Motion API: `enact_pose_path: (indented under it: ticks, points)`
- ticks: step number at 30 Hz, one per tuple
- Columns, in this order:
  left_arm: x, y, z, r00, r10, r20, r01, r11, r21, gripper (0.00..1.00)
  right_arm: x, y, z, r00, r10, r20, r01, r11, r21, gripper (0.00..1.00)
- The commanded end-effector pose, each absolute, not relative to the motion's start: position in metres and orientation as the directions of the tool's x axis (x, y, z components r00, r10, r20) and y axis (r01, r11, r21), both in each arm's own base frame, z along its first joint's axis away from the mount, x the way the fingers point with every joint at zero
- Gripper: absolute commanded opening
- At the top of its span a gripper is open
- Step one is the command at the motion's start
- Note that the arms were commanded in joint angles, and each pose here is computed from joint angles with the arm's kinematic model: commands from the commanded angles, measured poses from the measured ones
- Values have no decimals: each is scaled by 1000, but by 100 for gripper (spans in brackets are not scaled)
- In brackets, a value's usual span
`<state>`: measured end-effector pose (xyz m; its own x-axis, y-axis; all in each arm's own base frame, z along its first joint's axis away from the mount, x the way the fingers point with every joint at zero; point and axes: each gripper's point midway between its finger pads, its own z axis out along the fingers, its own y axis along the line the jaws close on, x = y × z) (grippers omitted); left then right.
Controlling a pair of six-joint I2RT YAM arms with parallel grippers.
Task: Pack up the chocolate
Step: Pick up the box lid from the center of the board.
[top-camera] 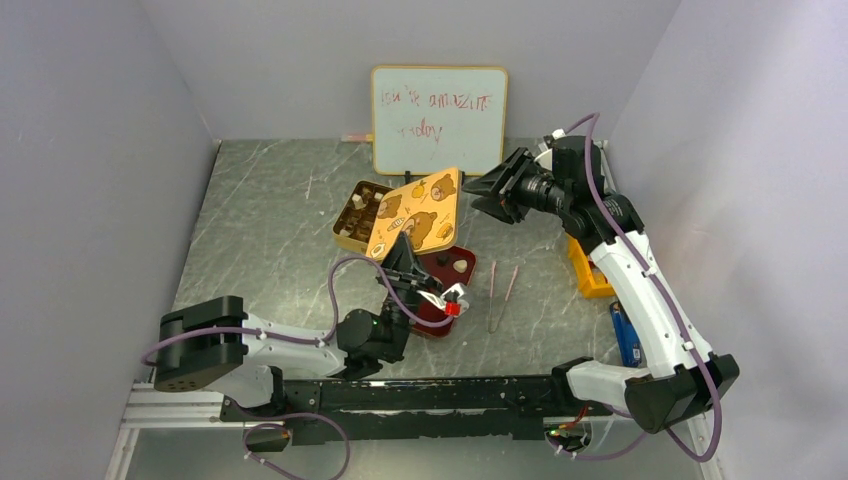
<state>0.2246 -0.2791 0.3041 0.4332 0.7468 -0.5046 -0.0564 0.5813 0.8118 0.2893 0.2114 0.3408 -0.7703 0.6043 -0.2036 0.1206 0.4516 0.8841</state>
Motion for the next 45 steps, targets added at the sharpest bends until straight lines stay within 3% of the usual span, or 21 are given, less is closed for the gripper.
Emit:
enact_pose_path:
  ticks: [1,17,26,28,33,38,41,45]
  points:
    - [218,-274,325,467,706,-533,-86,636,767,5,281,215,352,-789,573,-220,69,439,896,48]
    - [216,-299,308,505,720,-475,-22,562,827,5,284,242,341,-840,505,-199,44,428,903,48]
    - [216,-307,301,514,726,-457,-1,534,845,5,281,255,316,-868,466,-169,58,435,899,42]
    - [216,-309,300,516,726,-454,2,529,849,5,280,256,312,-873,460,-164,61,436,898,37]
    - [217,-311,300,509,733,-452,-2,526,851,5,277,258,304,-879,449,-157,60,432,900,0]
    - [222,-306,301,467,742,-481,-14,550,835,6,277,259,300,-878,452,-158,53,419,906,0]
    - [225,-300,301,429,743,-514,-15,574,818,14,278,261,304,-873,460,-161,37,392,919,0]
    - [228,-292,303,374,724,-580,-3,626,780,49,283,263,313,-863,470,-183,4,368,930,0]
